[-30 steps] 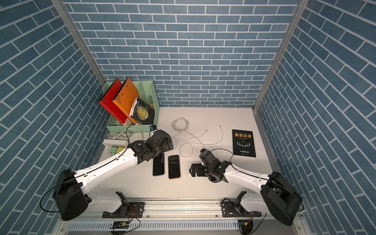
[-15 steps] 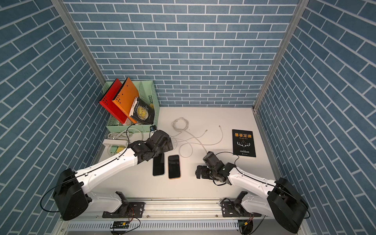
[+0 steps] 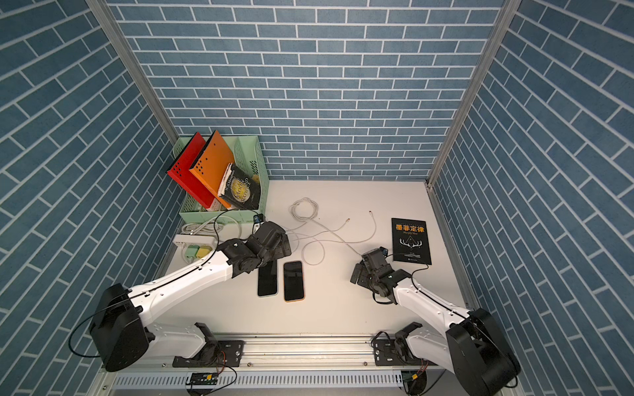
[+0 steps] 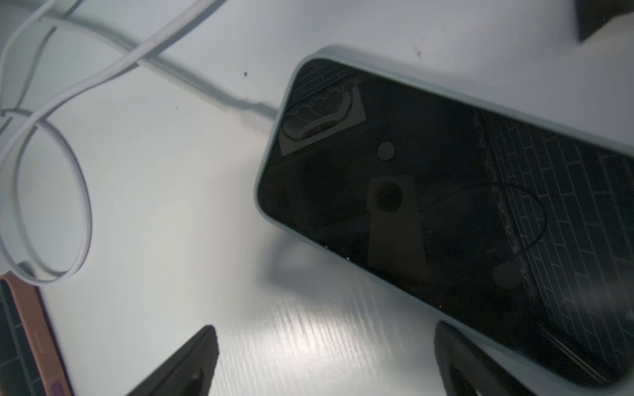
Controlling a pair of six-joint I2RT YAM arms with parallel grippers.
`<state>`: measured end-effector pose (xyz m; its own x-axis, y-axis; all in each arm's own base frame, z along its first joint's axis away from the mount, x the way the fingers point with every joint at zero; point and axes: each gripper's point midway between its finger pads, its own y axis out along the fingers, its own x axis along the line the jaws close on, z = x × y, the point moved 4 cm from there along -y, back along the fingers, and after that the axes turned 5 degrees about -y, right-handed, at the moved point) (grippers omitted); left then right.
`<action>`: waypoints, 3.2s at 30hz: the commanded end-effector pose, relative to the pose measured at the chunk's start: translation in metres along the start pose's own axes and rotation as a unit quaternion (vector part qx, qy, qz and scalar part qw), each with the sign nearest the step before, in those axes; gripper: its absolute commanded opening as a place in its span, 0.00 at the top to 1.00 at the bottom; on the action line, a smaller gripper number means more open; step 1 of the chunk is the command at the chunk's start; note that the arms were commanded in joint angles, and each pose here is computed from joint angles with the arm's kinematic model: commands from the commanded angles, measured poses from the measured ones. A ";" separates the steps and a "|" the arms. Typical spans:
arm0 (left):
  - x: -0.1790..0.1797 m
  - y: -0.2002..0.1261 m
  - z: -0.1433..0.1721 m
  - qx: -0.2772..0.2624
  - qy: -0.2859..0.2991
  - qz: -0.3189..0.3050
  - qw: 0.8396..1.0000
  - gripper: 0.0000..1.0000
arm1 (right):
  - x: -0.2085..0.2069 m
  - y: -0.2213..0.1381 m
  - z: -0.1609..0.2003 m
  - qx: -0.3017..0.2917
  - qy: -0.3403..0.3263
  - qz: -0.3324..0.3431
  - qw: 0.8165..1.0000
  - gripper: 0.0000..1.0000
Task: Unplug the charging cable from the phone
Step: Adjust the phone at the center of the board, then adjust the charging cable at the center of the board.
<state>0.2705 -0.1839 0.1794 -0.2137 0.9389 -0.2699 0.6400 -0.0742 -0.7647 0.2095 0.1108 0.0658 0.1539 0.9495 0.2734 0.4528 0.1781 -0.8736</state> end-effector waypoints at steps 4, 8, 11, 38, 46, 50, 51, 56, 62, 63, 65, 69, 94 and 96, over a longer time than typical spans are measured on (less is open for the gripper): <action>0.008 -0.002 0.001 -0.001 0.000 -0.006 1.000 0.04 | 0.003 -0.011 -0.019 -0.024 0.023 0.006 0.999 0.01; 0.007 0.001 0.001 -0.001 0.001 -0.007 1.000 0.04 | 0.015 -0.032 -0.042 -0.060 0.010 -0.014 0.998 0.00; 0.003 0.003 0.000 0.000 0.002 -0.004 1.000 0.04 | 0.015 -0.031 -0.059 -0.071 0.014 -0.011 0.997 0.01; 0.002 0.013 0.010 0.019 -0.006 -0.002 1.000 0.05 | 0.055 0.042 -0.138 -0.061 -0.022 -0.068 0.996 0.01; 0.006 0.011 0.010 0.019 -0.008 -0.007 1.000 0.05 | 0.084 0.072 -0.129 -0.012 -0.045 -0.090 0.995 0.02; 0.010 0.010 0.011 0.018 -0.012 -0.012 1.000 0.05 | 0.103 0.085 -0.118 0.011 -0.066 -0.102 0.993 0.03; 0.011 0.009 0.012 0.017 -0.013 -0.012 1.000 0.05 | 0.109 0.087 -0.115 0.017 -0.072 -0.107 0.992 0.03; 0.014 0.009 0.013 0.017 -0.017 -0.013 1.000 0.05 | 0.139 0.093 -0.089 0.045 -0.118 -0.131 0.983 0.03; 0.013 0.008 0.013 0.017 -0.017 -0.011 1.000 0.05 | 0.149 0.105 -0.069 0.073 -0.156 -0.125 0.977 0.05; 0.013 0.008 0.012 0.017 -0.018 -0.011 1.000 0.05 | 0.151 0.105 -0.066 0.075 -0.164 -0.126 0.975 0.07; 0.013 0.008 0.012 0.017 -0.019 -0.010 1.000 0.05 | 0.153 0.105 -0.059 0.080 -0.181 -0.124 0.972 0.09; 0.014 0.007 0.012 0.016 -0.018 -0.013 1.000 0.05 | 0.159 0.103 -0.030 0.108 -0.217 -0.138 0.960 0.19; 0.015 0.009 0.012 0.013 -0.010 -0.010 1.000 0.05 | 0.108 0.001 -0.013 0.024 -0.111 -0.080 0.990 0.01; 0.016 0.009 0.013 0.012 -0.009 -0.010 1.000 0.05 | 0.084 -0.008 -0.010 0.010 -0.071 -0.065 0.995 0.01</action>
<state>0.2651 -0.1825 0.1644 -0.2333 0.9274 -0.2925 0.6165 -0.0915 -0.7820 0.2415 0.2254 0.1160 -0.2241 0.9025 0.3679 0.4304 0.4304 -0.7934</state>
